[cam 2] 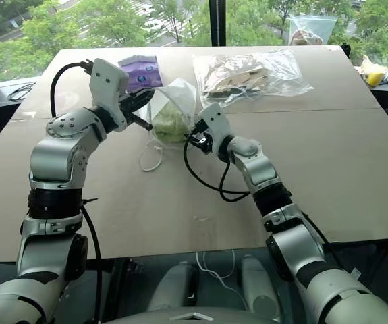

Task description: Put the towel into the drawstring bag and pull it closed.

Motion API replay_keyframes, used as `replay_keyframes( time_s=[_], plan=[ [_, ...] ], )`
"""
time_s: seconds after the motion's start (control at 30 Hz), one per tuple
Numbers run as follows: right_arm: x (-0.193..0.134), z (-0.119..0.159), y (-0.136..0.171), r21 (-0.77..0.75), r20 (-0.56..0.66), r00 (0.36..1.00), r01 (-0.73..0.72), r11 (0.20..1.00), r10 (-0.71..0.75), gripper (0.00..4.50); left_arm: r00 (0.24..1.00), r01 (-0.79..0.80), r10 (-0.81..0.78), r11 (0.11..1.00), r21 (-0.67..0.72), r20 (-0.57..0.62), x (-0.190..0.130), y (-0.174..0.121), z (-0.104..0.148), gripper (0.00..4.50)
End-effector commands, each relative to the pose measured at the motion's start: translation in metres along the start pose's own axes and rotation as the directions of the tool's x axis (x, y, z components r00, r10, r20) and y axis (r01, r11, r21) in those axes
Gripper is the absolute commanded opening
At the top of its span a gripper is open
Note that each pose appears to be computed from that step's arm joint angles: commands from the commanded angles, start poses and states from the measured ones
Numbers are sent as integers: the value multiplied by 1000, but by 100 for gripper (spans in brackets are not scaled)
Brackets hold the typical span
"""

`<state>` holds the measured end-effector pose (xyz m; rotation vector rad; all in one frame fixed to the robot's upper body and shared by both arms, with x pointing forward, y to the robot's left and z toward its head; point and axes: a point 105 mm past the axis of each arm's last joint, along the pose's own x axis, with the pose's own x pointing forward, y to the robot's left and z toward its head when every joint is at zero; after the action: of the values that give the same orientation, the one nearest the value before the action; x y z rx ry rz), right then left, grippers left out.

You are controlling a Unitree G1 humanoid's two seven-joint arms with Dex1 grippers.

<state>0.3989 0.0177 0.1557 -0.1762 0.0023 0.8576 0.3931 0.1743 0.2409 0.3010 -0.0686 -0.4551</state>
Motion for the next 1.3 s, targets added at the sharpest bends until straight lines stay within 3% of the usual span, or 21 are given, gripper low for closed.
replay_keyframes(
  time_s=[0.03, 0.13, 0.3, 0.4, 0.57, 1.0, 1.3],
  plan=[
    [-2, 20, 4, -43, 67, 998, -5, 999, 8, 443, 999, -13, 13, 1000, 0, 50, -5, 7, 12, 0],
    [-6, 28, 10, -59, 94, 995, -32, 998, 37, 443, 999, -13, 14, 1000, -13, 47, -5, 8, 10, 0],
    [-9, 33, 13, -370, 77, 997, 20, 929, 10, 443, 999, -14, 16, 999, -31, 44, -6, 11, 9, 0],
    [-6, 21, 13, -629, 86, 995, 98, 771, -57, 443, 999, -11, 13, 999, -43, 49, -5, 11, 11, 0],
    [-3, 28, 6, -751, 205, 967, 255, 609, -152, 443, 999, 1, 2, 998, -57, 51, -2, 7, 13, 0],
    [8, 0, -9, -819, 158, 951, 276, 503, -265, 443, 997, 52, -49, 997, -51, 59, 7, -11, 20, 0],
    [-2, 16, -35, -799, 270, 872, 440, 410, -409, 443, 997, 70, -68, 997, -45, 46, 7, -17, 15, 0]
  ],
)
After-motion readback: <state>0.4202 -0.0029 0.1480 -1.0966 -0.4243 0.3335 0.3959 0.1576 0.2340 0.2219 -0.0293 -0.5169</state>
